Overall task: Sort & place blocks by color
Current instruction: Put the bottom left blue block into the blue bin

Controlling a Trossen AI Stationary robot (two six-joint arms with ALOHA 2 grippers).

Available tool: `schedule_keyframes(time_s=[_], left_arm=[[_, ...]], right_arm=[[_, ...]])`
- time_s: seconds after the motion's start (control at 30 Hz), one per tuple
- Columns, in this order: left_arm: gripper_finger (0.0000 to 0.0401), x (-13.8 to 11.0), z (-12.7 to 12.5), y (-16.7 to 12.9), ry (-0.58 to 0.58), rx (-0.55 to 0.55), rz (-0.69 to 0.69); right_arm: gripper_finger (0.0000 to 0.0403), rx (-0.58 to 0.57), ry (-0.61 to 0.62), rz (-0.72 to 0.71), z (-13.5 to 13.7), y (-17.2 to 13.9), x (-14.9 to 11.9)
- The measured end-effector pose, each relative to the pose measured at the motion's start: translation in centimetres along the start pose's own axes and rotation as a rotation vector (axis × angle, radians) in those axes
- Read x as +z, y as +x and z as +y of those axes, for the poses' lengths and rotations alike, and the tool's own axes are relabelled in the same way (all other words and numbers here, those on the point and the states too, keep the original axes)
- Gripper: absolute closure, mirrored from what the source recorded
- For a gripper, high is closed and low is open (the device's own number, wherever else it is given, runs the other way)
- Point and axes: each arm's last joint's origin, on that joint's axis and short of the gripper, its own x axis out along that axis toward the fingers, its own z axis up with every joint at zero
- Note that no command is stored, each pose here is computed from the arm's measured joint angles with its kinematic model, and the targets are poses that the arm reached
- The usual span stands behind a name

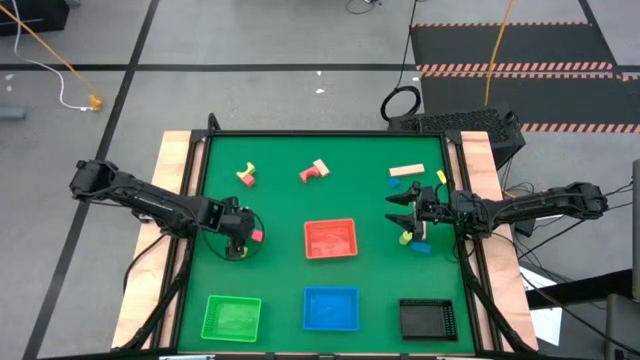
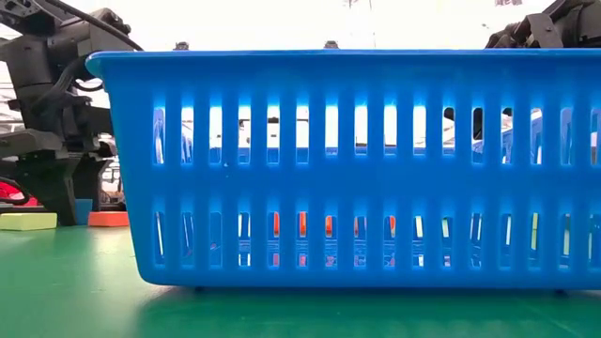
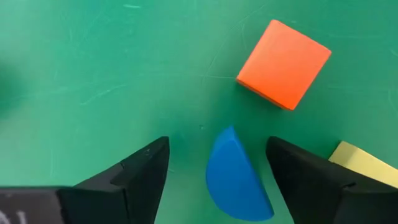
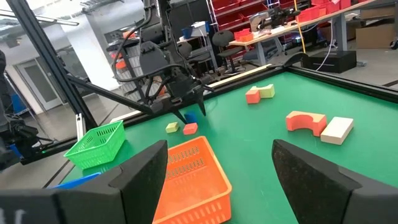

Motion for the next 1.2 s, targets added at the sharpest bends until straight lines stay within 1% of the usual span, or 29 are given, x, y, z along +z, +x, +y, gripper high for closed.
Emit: schedule_keyframes(time_s=[0.1,0.2,0.3,0.47,0.5,0.63,0.7,0.77,0.87,1.03,1.2], left_arm=[[0.0127,0.1,0.0,0.0,-0.01,-0.003,-0.006],[0.0154,0.0,0.0,0.0,-0.067,-0.009,-0.004],[0.02,0.0,-0.1,0.0,-0.137,-0.019,0.003],[0.0304,-0.1,-0.1,0.0,-0.26,-0.026,0.015],[0.0313,-0.1,-0.1,0.0,-0.285,-0.024,0.01],[0.0312,0.2,-0.1,0.0,-0.371,-0.007,-0.038],[0.0312,0.5,0.0,-0.1,-0.403,0.029,-0.073],[0.0312,1.1,0.0,-0.6,-0.418,0.053,-0.109],[0.0312,2.6,-0.2,-1.8,-0.433,0.042,-0.175],[0.0312,5.2,-1.9,-4.3,-0.364,-0.056,-0.35],[0.0312,6.3,-4.9,-6.0,-0.316,-0.218,-0.536]], right_arm=[[0.0121,0.0,0.0,0.0,0.0,0.0,0.0],[0.0121,0.0,0.0,0.0,0.0,0.0,0.0],[0.0121,0.0,0.0,0.0,0.0,0.0,0.0],[0.0121,0.0,0.0,0.0,0.0,0.0,0.0],[0.0122,0.0,0.0,0.0,0.0,0.0,0.0],[0.0121,0.0,0.0,0.0,0.0,0.0,0.0],[0.0121,0.0,0.0,0.0,0.0,0.0,0.0],[0.0121,0.0,0.0,0.0,0.0,0.0,0.0],[0.0121,0.0,0.0,0.0,0.0,0.0,0.0],[0.0121,0.0,0.0,0.0,0.0,0.0,0.0],[0.0121,0.0,0.0,0.0,0.0,0.0,0.0]])
